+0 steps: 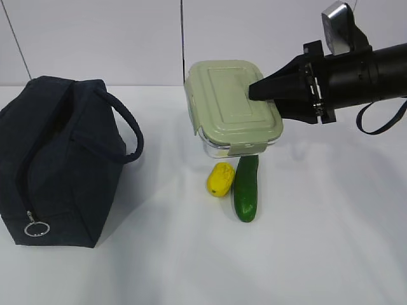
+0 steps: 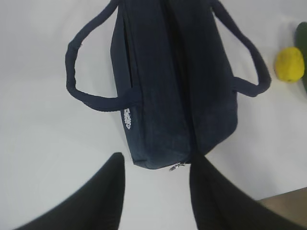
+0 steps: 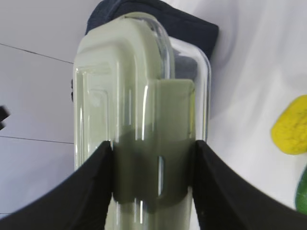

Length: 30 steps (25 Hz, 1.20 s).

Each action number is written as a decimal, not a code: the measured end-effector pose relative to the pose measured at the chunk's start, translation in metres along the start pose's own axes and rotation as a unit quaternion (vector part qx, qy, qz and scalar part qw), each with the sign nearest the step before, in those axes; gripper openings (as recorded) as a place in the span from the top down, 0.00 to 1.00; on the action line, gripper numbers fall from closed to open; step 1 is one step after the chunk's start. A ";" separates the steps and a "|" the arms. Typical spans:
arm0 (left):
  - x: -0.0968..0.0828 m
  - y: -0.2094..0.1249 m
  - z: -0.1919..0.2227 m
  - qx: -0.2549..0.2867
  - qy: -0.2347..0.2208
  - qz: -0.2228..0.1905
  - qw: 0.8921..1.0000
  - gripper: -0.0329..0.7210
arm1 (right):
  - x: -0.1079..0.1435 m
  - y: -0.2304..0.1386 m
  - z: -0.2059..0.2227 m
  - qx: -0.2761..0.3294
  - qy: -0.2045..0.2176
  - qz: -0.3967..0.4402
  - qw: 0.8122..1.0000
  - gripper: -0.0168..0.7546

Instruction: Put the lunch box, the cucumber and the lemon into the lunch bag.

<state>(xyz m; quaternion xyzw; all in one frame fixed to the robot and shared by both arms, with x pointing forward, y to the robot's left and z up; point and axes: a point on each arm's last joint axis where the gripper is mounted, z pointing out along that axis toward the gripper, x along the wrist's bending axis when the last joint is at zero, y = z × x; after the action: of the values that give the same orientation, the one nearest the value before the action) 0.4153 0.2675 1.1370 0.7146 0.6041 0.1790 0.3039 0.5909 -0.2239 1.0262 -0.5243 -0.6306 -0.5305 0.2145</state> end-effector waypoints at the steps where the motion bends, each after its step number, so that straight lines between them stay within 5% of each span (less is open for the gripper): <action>1: 0.002 0.009 0.013 0.023 0.003 -0.001 1.000 0.53 | 0.002 0.000 0.002 0.000 0.004 0.000 1.000 0.49; 8: 0.015 0.050 0.094 0.138 0.005 -0.010 0.990 0.48 | 0.014 -0.005 0.018 0.011 0.025 -0.002 1.000 0.49; 21: 0.025 0.074 0.159 0.206 -0.007 -0.029 0.978 0.49 | 0.020 -0.001 0.021 -0.014 0.050 0.014 0.999 0.49; 24: 0.028 0.070 0.170 0.225 -0.008 -0.029 0.974 0.59 | 0.020 -0.001 0.021 -0.014 0.049 0.014 0.999 0.49; 30: 0.020 0.070 0.172 0.223 -0.057 -0.014 0.973 0.95 | 0.021 0.001 0.021 -0.022 0.056 0.019 0.998 0.49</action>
<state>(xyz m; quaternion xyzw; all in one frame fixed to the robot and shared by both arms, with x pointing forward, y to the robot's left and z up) 0.5796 0.2436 1.0516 0.7651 0.6202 -0.0053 0.1730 0.5903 -0.1958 1.0366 -0.5105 -0.5954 -0.5687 0.2479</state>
